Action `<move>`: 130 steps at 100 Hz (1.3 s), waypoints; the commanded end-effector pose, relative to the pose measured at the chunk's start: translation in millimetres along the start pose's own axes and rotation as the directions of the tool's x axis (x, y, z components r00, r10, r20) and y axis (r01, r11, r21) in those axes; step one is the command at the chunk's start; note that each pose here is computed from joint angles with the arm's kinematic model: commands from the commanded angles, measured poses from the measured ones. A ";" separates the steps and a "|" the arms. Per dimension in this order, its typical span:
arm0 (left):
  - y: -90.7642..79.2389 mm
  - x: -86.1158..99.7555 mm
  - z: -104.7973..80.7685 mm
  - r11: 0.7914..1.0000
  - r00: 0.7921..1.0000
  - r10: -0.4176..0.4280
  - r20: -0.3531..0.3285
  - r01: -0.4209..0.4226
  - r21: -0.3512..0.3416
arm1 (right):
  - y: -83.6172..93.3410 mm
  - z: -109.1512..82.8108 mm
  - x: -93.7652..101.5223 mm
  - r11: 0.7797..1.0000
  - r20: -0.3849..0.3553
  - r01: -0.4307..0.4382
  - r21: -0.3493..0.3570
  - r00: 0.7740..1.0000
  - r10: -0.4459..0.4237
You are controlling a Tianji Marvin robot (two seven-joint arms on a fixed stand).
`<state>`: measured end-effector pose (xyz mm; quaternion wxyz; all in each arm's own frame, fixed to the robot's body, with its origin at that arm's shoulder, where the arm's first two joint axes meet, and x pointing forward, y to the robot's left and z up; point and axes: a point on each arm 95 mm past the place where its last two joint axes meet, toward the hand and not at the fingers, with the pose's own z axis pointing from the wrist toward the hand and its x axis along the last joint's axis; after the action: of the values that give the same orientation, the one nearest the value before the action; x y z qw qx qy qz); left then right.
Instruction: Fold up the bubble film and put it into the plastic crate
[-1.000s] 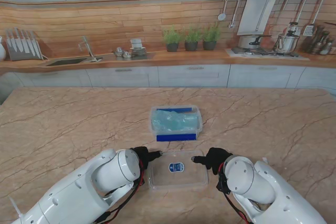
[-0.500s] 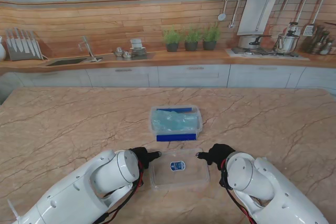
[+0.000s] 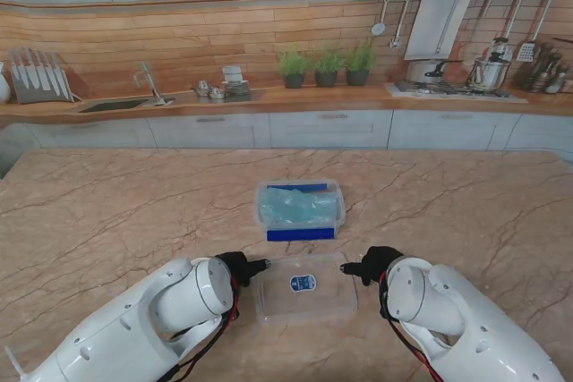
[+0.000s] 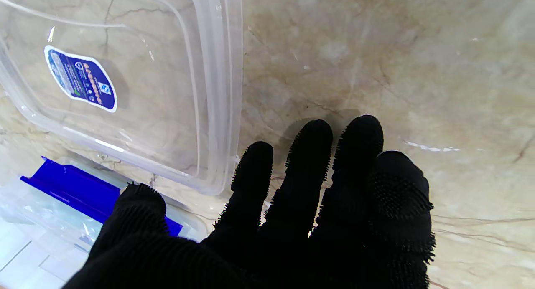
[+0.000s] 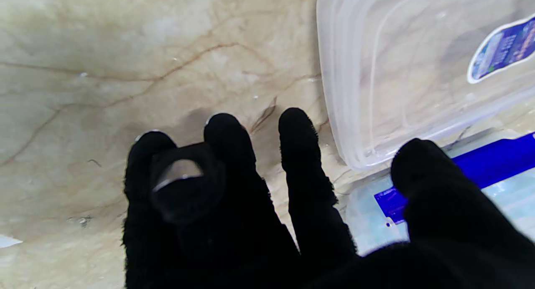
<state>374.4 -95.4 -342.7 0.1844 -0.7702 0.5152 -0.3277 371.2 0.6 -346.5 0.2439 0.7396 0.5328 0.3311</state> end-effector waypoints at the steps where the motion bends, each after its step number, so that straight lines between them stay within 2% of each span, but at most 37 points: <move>1: 4.7 -2.9 -0.5 1.000 0.999 -0.002 0.047 0.002 -0.016 | 1.4 0.1 3.5 1.000 0.000 0.003 0.003 1.000 -0.003; 13: 5.6 -1.0 2.0 0.999 0.997 0.041 0.071 -0.038 -0.036 | 0.2 2.9 7.8 0.999 0.011 0.025 0.022 1.000 -0.025; 61: 16.4 5.2 11.8 0.997 0.992 -0.011 0.128 0.020 -0.068 | -8.3 18.0 23.3 0.995 0.046 0.066 0.080 0.996 -0.070; 101: 23.3 11.0 14.0 0.986 0.992 -0.067 0.104 0.082 -0.146 | -19.7 23.1 35.6 0.990 0.039 0.033 0.135 0.998 -0.039; 118: 26.6 13.9 13.0 0.977 0.992 -0.089 0.084 0.103 -0.188 | -22.4 20.1 39.1 0.990 0.013 0.005 0.140 1.000 -0.006; 130: 28.9 15.7 11.1 0.977 0.994 -0.093 0.062 0.103 -0.189 | -22.5 13.9 41.3 0.989 -0.021 -0.016 0.147 1.000 0.019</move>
<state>384.7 -117.6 -345.0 0.1169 -0.8045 0.4971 -0.3033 392.4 29.8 -354.5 0.2153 0.7589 0.5374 0.2982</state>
